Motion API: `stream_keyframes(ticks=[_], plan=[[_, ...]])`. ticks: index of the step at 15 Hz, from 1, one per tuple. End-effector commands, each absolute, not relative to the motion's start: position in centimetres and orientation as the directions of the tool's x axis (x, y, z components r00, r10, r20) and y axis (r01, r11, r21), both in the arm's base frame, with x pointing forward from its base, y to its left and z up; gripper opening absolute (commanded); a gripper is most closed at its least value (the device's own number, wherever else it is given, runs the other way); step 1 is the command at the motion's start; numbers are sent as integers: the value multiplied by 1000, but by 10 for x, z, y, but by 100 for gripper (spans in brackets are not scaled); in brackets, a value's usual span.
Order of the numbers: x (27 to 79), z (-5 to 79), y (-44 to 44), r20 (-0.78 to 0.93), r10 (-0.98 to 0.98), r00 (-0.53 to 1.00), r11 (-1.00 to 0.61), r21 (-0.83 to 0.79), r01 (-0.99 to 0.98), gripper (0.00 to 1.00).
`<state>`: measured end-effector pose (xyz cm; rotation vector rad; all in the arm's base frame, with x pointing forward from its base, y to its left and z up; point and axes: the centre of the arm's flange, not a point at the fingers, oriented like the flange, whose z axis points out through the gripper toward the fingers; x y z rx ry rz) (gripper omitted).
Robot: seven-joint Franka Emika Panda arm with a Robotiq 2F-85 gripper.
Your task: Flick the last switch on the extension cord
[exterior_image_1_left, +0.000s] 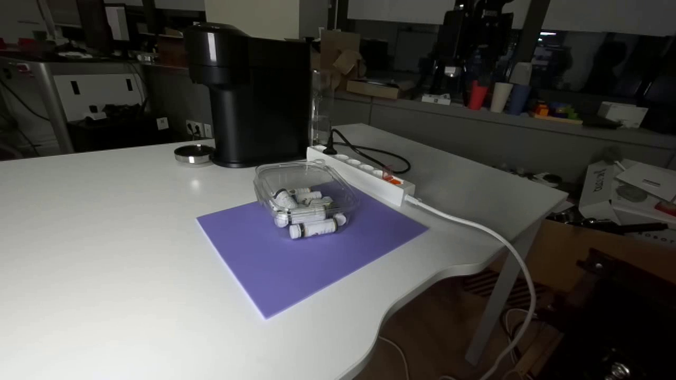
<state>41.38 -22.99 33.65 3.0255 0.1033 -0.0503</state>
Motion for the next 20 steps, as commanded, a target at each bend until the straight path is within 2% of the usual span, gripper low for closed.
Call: stream_keyframes(ticks=[1,2,3,7,12,16,17,20], plan=[[457,318,-269,-101,214,972,-965,135,226,100],[464,317,-272,-107,174,979,-976,116,186,100],[437,317,-252,-85,167,982,-977,118,176,100],[454,307,-262,-105,174,979,-975,124,187,100],[501,283,-265,-6,172,985,-975,144,171,100],[538,257,-263,49,114,992,-992,60,111,100],[510,265,-249,30,131,991,-988,89,128,100],[526,250,-249,37,116,993,-992,62,113,100]])
